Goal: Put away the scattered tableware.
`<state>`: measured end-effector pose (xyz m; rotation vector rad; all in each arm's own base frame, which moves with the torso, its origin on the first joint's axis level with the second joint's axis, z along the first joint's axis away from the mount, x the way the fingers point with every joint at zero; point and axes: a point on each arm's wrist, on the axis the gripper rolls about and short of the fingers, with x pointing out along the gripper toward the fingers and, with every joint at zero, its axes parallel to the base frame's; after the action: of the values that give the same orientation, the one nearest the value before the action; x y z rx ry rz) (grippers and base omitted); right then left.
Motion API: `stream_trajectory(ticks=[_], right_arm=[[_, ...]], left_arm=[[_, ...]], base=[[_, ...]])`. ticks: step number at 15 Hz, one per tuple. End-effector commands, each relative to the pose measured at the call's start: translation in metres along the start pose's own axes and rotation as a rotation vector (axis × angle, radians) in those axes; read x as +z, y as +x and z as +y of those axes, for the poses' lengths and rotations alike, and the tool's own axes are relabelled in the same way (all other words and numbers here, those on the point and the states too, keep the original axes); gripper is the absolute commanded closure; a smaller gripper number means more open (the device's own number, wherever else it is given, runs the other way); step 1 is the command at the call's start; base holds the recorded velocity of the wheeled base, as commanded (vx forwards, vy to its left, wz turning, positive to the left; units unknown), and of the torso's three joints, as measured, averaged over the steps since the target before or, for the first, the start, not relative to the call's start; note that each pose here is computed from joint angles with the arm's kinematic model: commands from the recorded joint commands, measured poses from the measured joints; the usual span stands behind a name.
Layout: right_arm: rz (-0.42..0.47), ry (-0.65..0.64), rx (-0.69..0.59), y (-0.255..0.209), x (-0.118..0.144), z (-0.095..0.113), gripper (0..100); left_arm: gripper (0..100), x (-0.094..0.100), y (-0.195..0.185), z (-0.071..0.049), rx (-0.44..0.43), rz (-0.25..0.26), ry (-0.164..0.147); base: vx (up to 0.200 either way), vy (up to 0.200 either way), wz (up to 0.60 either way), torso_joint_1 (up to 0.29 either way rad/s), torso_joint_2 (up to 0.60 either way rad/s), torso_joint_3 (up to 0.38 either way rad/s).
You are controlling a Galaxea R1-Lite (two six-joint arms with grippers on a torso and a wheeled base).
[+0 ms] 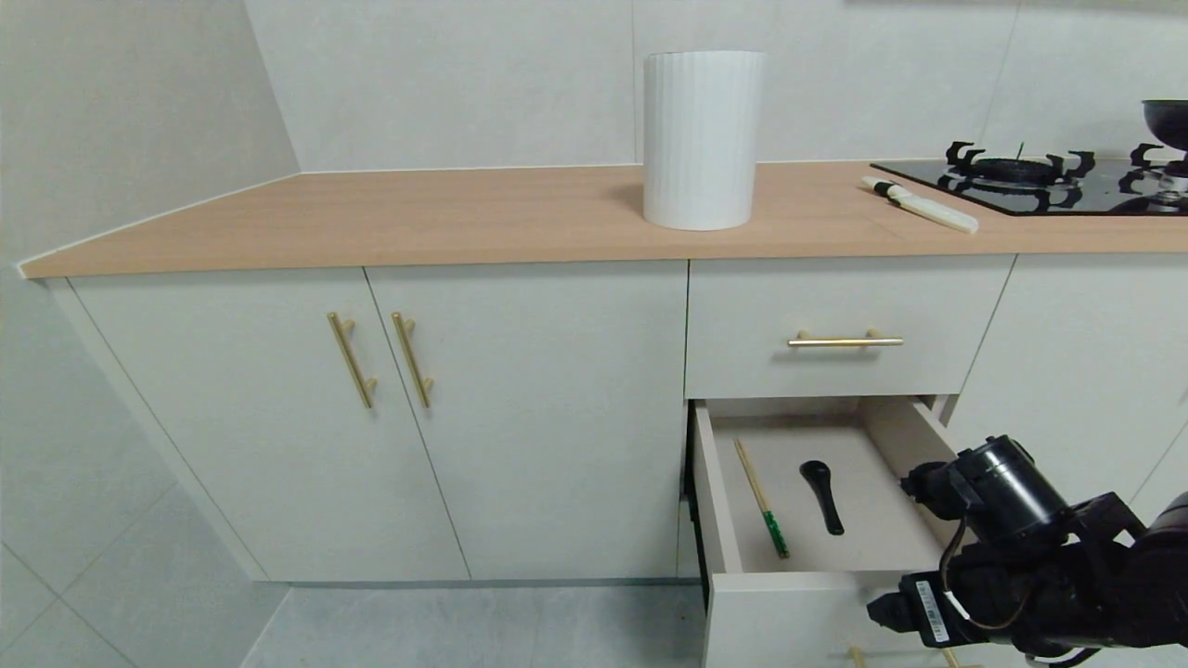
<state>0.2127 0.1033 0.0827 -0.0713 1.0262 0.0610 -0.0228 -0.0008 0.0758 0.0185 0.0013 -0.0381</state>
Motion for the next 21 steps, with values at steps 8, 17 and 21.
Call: stream_trajectory(ticks=[8, 17, 21], right_arm=[[-0.104, 0.052, 0.003, 0.041, 0.026, 0.005, 0], [-0.207, 0.071, -0.026, 0.081, 0.067, -0.006, 0], [-0.238, 0.044, -0.037, 0.104, 0.091, -0.004, 0]], left_arm=[[0, 0.0, 0.0, 0.0, -0.002, 0.0, 0.0], [0, 0.0, 0.0, 0.0, -0.002, 0.0, 0.0], [0, 0.0, 0.0, 0.0, -0.002, 0.0, 0.0]], base=[[0.0, 0.0, 0.0, 0.0, 0.0, 0.0], [0.0, 0.0, 0.0, 0.0, 0.0, 0.0], [0.0, 0.0, 0.0, 0.0, 0.0, 0.0]])
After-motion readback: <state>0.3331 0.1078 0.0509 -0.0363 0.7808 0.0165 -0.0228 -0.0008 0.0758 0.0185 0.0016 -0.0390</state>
